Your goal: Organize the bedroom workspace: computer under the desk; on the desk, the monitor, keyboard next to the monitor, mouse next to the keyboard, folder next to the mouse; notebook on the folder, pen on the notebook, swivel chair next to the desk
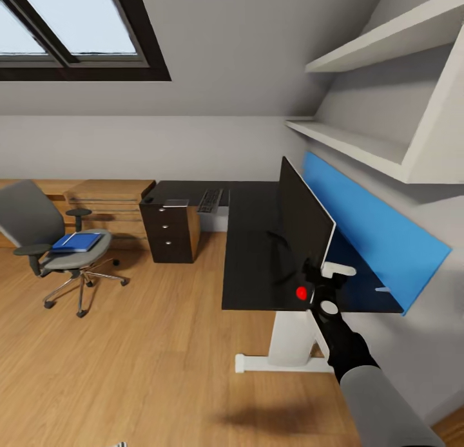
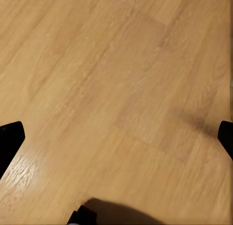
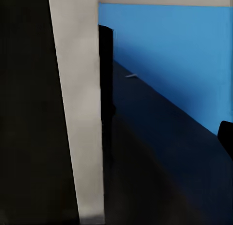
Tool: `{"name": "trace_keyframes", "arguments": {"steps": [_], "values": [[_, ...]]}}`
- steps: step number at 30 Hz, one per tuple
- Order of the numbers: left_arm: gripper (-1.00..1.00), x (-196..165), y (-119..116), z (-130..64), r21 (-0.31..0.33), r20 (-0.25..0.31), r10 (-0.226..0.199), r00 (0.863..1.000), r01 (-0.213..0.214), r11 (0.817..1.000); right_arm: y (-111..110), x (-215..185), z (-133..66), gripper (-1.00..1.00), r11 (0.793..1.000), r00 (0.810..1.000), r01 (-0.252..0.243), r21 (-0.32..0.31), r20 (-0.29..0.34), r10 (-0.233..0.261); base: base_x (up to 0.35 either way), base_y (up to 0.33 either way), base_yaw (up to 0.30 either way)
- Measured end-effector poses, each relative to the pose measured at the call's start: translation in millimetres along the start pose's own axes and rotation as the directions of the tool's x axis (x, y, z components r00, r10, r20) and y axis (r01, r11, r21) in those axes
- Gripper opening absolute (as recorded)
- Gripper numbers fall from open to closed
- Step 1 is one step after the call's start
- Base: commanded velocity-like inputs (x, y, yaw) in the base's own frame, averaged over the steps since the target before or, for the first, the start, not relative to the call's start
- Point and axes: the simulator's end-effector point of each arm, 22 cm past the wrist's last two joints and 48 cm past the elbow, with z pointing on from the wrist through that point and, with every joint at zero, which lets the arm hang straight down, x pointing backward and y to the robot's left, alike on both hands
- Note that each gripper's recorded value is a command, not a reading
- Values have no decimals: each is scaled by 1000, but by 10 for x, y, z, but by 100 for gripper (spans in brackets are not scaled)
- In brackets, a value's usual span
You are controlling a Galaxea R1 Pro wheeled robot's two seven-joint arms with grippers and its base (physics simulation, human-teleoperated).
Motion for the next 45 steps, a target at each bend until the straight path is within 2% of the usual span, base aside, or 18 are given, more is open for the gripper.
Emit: {"name": "trace_keyframes", "arguments": {"steps": [21, 37, 45], "values": [[100, -2, 3, 0, 0, 0, 0, 1000, 0, 1000, 10, 29, -5, 100, 1000, 1000, 2, -3, -6, -2, 0, -74, 0], [100, -5, 8, 1, -1, 1, 1, 1000, -1, 1000, 14, 31, -6, 100, 1000, 1000, 1, -3, -6, -1, 0, 1, 0], [100, -6, 10, 1, -2, 1, 0, 1000, 0, 1000, 21, 29, -5, 100, 1000, 1000, 1, -7, -6, -2, 0, 143, 0]]}}
